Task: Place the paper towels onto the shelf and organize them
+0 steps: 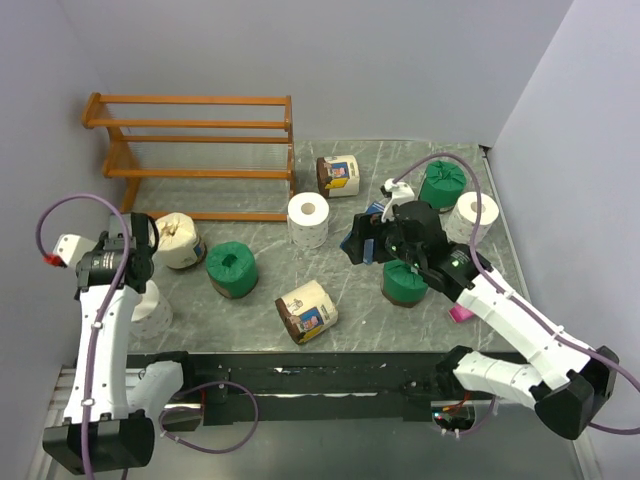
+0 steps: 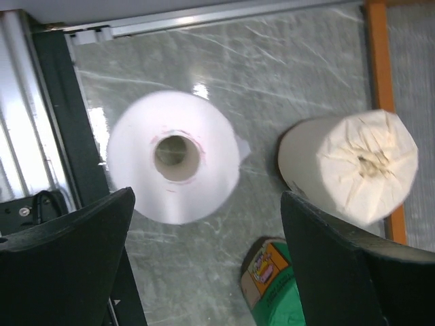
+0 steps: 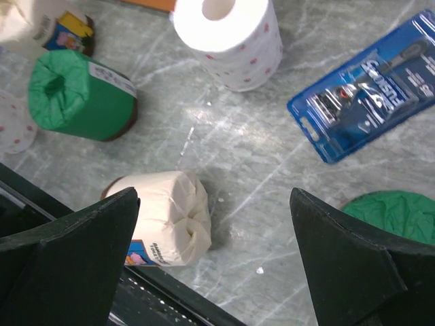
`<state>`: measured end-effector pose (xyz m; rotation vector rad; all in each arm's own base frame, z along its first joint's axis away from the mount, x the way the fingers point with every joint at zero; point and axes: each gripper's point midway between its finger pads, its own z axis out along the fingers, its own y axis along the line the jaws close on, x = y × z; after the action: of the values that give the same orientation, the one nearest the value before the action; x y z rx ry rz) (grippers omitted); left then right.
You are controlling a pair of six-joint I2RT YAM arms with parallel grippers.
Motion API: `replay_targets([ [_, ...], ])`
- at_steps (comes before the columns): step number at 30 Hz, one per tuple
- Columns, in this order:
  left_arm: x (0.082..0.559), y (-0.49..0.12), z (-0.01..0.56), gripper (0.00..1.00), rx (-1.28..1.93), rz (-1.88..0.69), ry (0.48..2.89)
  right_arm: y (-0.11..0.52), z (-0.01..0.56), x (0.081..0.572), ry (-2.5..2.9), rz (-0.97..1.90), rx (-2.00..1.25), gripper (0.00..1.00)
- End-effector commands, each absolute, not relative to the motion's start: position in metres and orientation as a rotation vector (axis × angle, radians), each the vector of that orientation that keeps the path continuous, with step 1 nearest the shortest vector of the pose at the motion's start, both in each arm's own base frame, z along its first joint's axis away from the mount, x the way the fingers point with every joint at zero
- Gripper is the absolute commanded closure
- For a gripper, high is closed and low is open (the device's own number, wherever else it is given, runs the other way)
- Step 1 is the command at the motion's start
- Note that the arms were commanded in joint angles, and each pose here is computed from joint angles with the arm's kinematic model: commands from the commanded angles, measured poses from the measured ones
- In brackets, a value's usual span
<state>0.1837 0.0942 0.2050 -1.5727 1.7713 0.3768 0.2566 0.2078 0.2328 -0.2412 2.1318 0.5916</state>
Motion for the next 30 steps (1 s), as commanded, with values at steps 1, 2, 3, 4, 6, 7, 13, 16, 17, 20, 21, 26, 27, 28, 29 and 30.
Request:
replay_targets([
  [1, 0.165, 0.108, 0.211, 0.00, -1.656, 0.444, 1.677, 0.205, 0.242, 0.266, 2.122, 0.544, -0.243, 0.00],
  [2, 0.161, 0.109, 0.206, 0.01, -1.660, 0.459, 1.682, 0.205, 0.240, 0.267, 2.127, 0.540, -0.244, 0.00],
  [3, 0.159, 0.109, 0.205, 0.01, -1.662, 0.459, 1.669, 0.205, 0.237, 0.266, 2.138, 0.531, -0.248, 0.01],
  [4, 0.157, 0.110, 0.202, 0.01, -1.662, 0.467, 1.676, 0.205, 0.232, 0.268, 2.159, 0.517, -0.247, 0.00],
  [6, 0.152, 0.109, 0.192, 0.01, -1.676, 0.469, 1.687, 0.205, 0.231, 0.269, 2.178, 0.503, -0.247, 0.01],
  [7, 0.153, 0.107, 0.188, 0.03, -1.682, 0.446, 1.696, 0.206, 0.229, 0.270, 2.192, 0.498, -0.246, 0.01],
  [13, 0.148, 0.106, 0.172, 0.03, -1.770, 0.457, 1.690, 0.215, 0.224, 0.266, 2.235, 0.545, -0.261, 0.01],
  [16, 0.141, 0.109, 0.169, 0.03, -1.825, 0.487, 1.665, 0.218, 0.221, 0.264, 2.244, 0.564, -0.278, 0.01],
  [17, 0.142, 0.107, 0.167, 0.04, -1.840, 0.480, 1.681, 0.217, 0.221, 0.264, 2.251, 0.557, -0.277, 0.01],
  [20, 0.137, 0.111, 0.155, 0.03, -1.892, 0.546, 1.709, 0.216, 0.223, 0.265, 2.260, 0.537, -0.281, 0.01],
  [21, 0.136, 0.111, 0.150, 0.04, -1.911, 0.569, 1.728, 0.216, 0.223, 0.266, 2.261, 0.536, -0.279, 0.01],
  [26, 0.138, 0.115, 0.143, 0.02, -1.981, 0.540, 1.727, 0.218, 0.223, 0.265, 2.261, 0.550, -0.276, 0.01],
  [27, 0.141, 0.114, 0.141, 0.02, -1.982, 0.518, 1.731, 0.218, 0.223, 0.265, 2.260, 0.553, -0.276, 0.01],
  [28, 0.143, 0.115, 0.140, 0.02, -1.985, 0.498, 1.730, 0.218, 0.222, 0.265, 2.264, 0.553, -0.275, 0.01],
  [29, 0.143, 0.114, 0.137, 0.02, -1.991, 0.495, 1.737, 0.218, 0.222, 0.264, 2.265, 0.553, -0.277, 0.01],
  [30, 0.144, 0.114, 0.135, 0.02, -1.994, 0.486, 1.742, 0.217, 0.221, 0.263, 2.272, 0.547, -0.279, 0.01],
])
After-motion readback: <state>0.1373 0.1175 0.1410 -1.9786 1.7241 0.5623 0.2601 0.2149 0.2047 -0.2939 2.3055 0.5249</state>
